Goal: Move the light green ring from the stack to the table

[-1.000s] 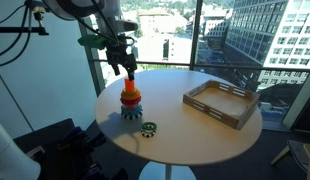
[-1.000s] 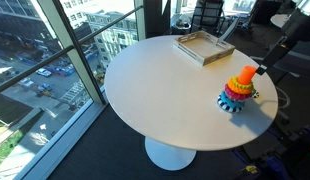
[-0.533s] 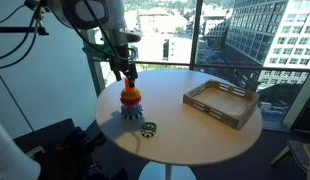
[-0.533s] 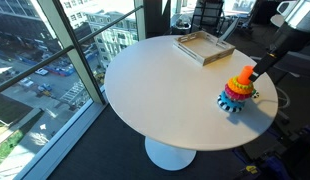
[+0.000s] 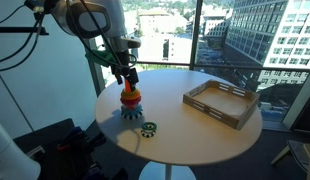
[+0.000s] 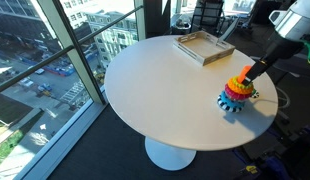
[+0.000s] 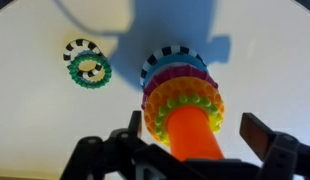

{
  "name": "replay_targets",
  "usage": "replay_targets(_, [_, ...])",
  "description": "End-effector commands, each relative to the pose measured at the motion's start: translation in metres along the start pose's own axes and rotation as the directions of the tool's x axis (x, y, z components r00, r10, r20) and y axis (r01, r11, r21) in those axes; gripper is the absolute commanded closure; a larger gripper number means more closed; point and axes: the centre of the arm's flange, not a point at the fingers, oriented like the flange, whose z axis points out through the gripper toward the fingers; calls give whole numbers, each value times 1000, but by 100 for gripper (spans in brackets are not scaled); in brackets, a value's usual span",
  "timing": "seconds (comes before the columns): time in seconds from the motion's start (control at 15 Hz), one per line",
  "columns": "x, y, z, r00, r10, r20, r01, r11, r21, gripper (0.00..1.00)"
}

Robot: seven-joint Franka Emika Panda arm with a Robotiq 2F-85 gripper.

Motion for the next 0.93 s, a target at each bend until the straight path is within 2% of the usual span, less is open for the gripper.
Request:
replay_targets(0.0, [3, -6, 6, 1000, 15, -20, -15, 1000, -3, 0])
replay_targets(0.87, [2, -9, 16, 999, 36, -19, -36, 999, -35, 0])
